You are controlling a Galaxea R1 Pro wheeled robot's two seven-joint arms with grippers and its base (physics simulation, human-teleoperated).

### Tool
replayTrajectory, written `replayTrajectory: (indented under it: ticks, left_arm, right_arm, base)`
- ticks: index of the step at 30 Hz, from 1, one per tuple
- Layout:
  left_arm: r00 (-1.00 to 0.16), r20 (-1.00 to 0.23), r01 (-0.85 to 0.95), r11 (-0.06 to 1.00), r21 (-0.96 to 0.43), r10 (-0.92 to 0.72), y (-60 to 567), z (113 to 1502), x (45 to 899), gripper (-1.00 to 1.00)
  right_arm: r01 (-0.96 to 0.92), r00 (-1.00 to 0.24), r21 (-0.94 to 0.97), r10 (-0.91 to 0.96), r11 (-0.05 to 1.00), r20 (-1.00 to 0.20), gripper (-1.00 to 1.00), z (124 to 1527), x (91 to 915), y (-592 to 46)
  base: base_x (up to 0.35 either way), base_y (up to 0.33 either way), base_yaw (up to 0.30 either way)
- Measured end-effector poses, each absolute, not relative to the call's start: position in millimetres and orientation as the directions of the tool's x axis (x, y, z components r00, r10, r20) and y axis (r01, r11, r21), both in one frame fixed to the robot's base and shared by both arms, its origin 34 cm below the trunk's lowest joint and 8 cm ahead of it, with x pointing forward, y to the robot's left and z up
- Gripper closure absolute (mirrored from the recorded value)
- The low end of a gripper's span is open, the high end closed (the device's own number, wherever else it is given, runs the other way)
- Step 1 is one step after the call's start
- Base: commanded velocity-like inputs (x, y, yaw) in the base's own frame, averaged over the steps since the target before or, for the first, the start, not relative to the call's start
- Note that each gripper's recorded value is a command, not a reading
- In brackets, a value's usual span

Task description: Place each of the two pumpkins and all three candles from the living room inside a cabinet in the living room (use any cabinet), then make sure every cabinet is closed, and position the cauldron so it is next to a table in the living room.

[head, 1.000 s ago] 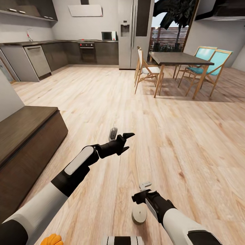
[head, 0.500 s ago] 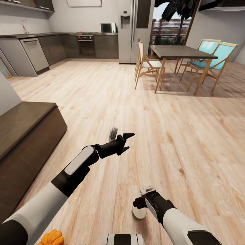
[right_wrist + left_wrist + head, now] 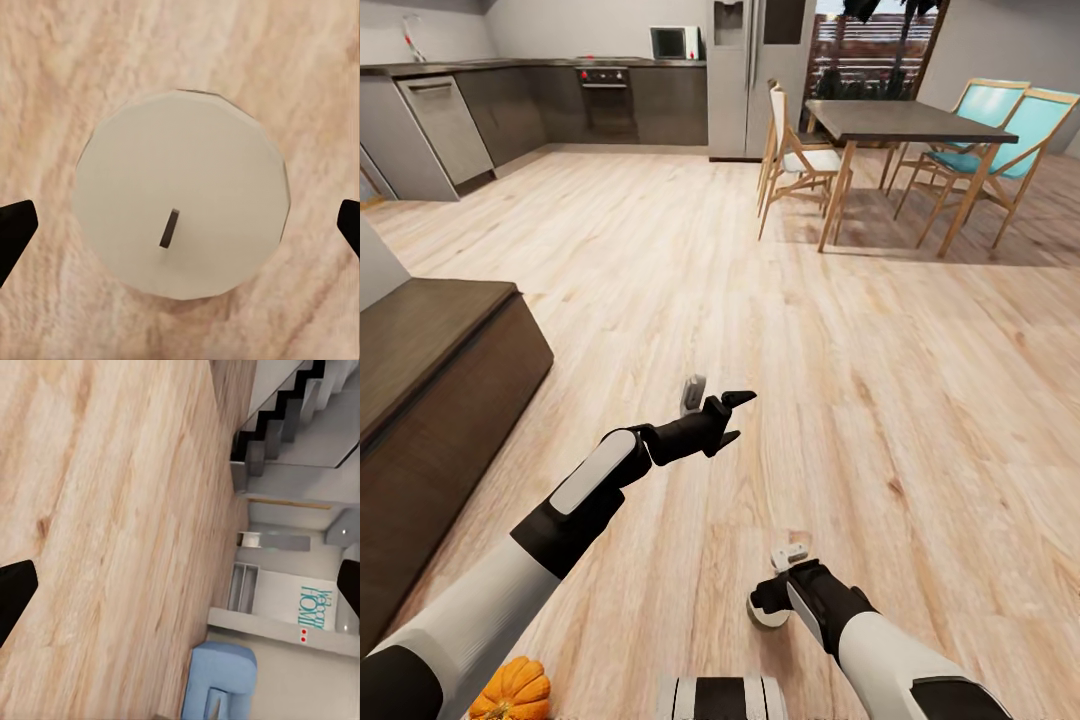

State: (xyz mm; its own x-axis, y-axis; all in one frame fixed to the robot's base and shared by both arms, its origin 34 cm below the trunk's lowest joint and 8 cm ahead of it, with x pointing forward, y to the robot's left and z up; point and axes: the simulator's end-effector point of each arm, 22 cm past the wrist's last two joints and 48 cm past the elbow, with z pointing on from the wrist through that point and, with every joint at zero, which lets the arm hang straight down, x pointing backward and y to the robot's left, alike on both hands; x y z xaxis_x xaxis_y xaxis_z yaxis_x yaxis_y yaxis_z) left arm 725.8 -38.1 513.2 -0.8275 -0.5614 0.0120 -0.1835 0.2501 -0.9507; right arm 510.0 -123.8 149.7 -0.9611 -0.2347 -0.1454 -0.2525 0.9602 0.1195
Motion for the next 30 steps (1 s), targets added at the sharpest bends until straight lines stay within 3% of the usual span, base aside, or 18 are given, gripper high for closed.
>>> replayTrajectory:
  ticks: [30]
  left_arm:
    - [-0.824,0.070,-0.250,0.250,-0.936,-0.562,-39,467,725,-1.00]
  right_arm:
    - [-0.245,-0.965,0.127,-0.229,0.961,-0.125,-1.00,124,504,-125]
  base:
    - [0.000,0.000,0.000]
